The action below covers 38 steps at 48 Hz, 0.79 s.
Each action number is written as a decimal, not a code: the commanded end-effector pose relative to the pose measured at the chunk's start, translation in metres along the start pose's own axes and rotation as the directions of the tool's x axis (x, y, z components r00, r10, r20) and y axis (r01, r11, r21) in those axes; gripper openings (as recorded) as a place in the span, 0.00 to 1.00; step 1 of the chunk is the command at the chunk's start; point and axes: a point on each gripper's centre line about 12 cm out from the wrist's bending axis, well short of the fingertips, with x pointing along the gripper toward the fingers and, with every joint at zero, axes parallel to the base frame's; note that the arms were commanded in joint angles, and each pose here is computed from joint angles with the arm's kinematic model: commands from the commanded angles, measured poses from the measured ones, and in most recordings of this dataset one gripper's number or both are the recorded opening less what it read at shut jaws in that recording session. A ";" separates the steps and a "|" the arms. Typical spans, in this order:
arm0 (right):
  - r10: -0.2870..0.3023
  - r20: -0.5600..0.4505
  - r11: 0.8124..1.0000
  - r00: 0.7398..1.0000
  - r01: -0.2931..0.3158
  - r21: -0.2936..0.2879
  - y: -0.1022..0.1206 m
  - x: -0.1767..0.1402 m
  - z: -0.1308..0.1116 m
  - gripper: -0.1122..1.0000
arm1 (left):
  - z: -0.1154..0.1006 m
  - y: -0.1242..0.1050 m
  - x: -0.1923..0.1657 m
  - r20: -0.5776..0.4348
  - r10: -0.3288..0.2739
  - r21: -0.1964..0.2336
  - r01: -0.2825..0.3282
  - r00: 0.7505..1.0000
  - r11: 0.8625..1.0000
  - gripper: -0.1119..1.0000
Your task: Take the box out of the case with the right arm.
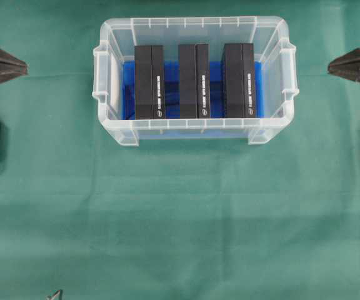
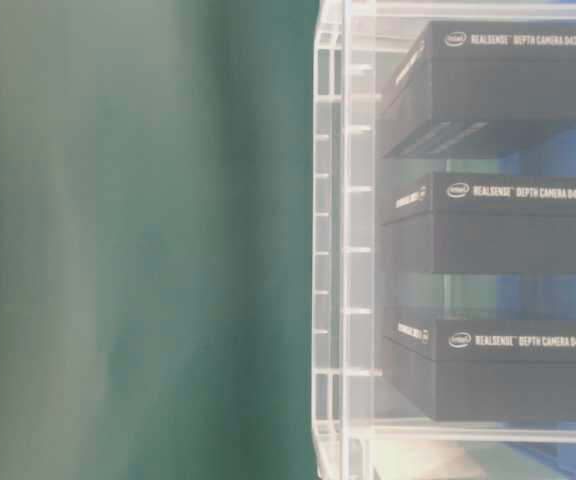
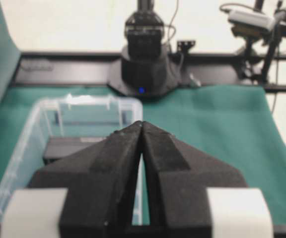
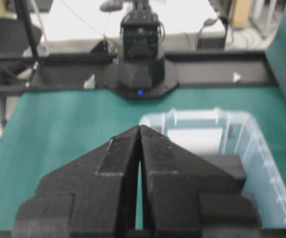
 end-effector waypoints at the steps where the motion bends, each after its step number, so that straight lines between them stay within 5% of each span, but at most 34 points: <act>1: -0.004 -0.015 1.000 1.000 0.005 0.006 0.001 -0.003 0.009 0.10 | 0.006 0.000 0.001 -0.031 0.001 -0.012 -0.001 1.000 1.000 0.10; 8: -0.036 -0.181 0.999 0.983 0.040 0.015 -0.001 -0.005 -0.001 0.10 | 0.002 -0.003 0.002 -0.171 -0.008 -0.045 0.001 0.985 0.999 0.10; 14: -0.071 -0.362 0.995 0.930 0.091 0.039 -0.003 -0.007 -0.013 0.10 | -0.003 -0.008 0.000 -0.333 -0.025 -0.057 0.007 0.943 0.998 0.10; 20: -0.106 -0.544 0.984 0.832 0.167 0.063 -0.005 -0.011 -0.027 0.10 | -0.010 -0.012 -0.004 -0.495 -0.036 -0.064 0.005 0.868 0.998 0.10; 32: -0.149 -0.769 0.962 0.621 0.271 0.033 -0.009 -0.026 -0.046 0.10 | -0.028 -0.018 -0.012 -0.763 -0.029 -0.072 -0.040 0.645 0.997 0.10; 35: -0.158 -0.809 0.958 0.566 0.286 0.013 -0.010 -0.028 -0.051 0.10 | -0.031 -0.018 -0.012 -0.788 -0.026 -0.066 -0.043 0.615 0.997 0.10; 38: -0.163 -0.835 0.956 0.526 0.295 -0.001 -0.011 -0.028 -0.055 0.10 | -0.032 -0.018 -0.011 -0.792 -0.026 -0.065 -0.043 0.610 0.997 0.10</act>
